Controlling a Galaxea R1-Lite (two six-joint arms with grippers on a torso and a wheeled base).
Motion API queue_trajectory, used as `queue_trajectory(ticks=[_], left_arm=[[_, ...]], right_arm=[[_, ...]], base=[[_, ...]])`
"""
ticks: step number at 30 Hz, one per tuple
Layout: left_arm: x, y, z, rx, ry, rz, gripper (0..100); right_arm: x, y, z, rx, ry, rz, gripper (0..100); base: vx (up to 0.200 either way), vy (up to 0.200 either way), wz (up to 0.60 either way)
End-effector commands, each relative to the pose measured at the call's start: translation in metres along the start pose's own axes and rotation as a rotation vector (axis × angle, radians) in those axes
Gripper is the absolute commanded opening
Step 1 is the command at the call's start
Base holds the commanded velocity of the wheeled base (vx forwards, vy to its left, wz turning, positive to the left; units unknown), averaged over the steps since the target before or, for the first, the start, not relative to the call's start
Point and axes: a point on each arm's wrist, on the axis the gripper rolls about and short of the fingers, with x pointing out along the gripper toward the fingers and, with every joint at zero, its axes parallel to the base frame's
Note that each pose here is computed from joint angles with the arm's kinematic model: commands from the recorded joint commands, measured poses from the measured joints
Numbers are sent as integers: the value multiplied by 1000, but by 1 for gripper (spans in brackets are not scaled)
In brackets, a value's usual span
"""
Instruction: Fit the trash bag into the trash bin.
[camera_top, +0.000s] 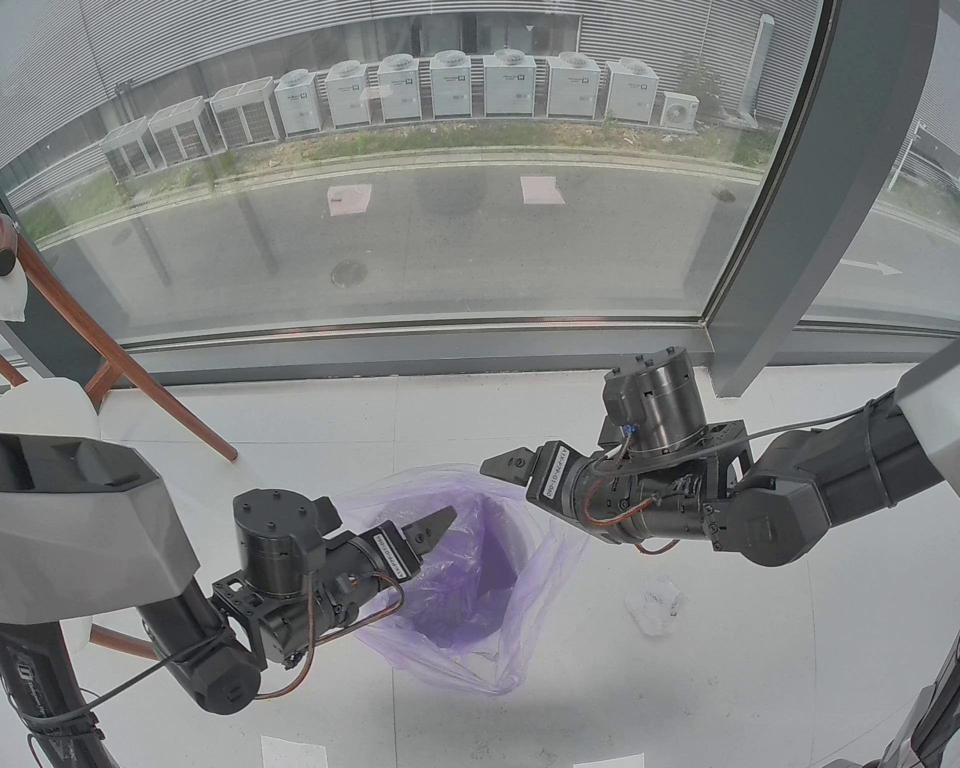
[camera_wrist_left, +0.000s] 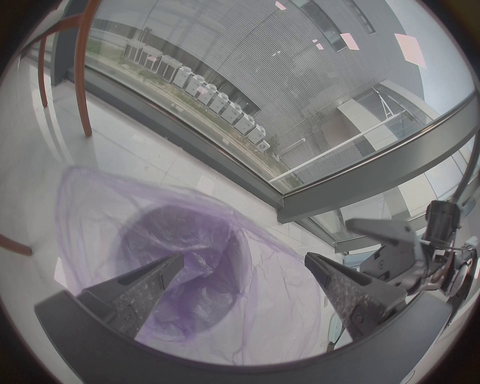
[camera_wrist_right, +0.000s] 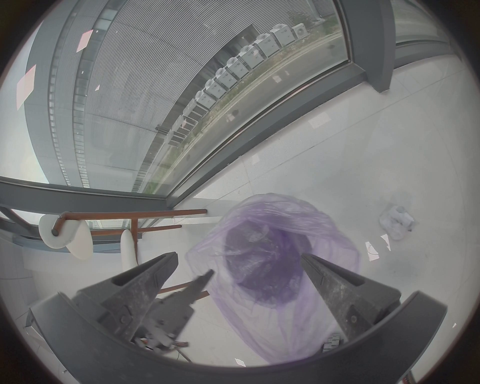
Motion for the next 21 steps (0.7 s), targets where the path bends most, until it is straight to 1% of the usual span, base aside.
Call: queue_trajectory(ticks=[1, 2, 4, 5, 6, 8, 10, 11, 14, 16, 17, 19, 20, 21], left_arm=[[11, -3, -31, -19, 84, 6, 100], [4, -2, -40, -34, 122, 24, 100], [-10, 8, -54, -22, 188, 75, 100], [-14, 11, -57, -19, 202, 89, 100], [-14, 11, -57, -19, 202, 89, 100], [-31, 24, -67, -16, 264, 156, 100], [-37, 29, -69, -15, 281, 182, 100], [-44, 34, -70, -15, 297, 209, 100], [-52, 43, -69, -24, 305, 252, 100], [-53, 51, -68, -27, 289, 304, 100], [-50, 58, -69, -21, 275, 346, 100], [-47, 67, -73, -14, 259, 409, 100], [-47, 70, -74, -14, 256, 427, 100], [-47, 70, -74, -14, 256, 427, 100]], right_arm=[[-7, 16, 12, 5, -49, 80, 100], [-4, 10, 8, 9, -35, 56, 100], [11, -10, -7, 19, 7, -12, 100], [15, -15, -11, 20, 21, -29, 100], [15, -15, -11, 20, 21, -29, 100], [20, -32, -21, 32, 57, -80, 100], [22, -39, -25, 38, 77, -102, 100], [25, -46, -31, 38, 98, -124, 100], [38, -61, -46, 31, 142, -183, 100], [44, -70, -53, 25, 159, -219, 100], [45, -74, -55, 27, 161, -226, 100], [45, -75, -54, 33, 144, -213, 100], [45, -75, -53, 35, 137, -205, 100], [45, -75, -53, 35, 137, -205, 100]], base=[[0, 0, 0], [0, 0, 0], [0, 0, 0], [0, 0, 0], [0, 0, 0], [0, 0, 0], [0, 0, 0], [0, 0, 0], [0, 0, 0], [0, 0, 0], [0, 0, 0], [0, 0, 0], [0, 0, 0], [0, 0, 0]])
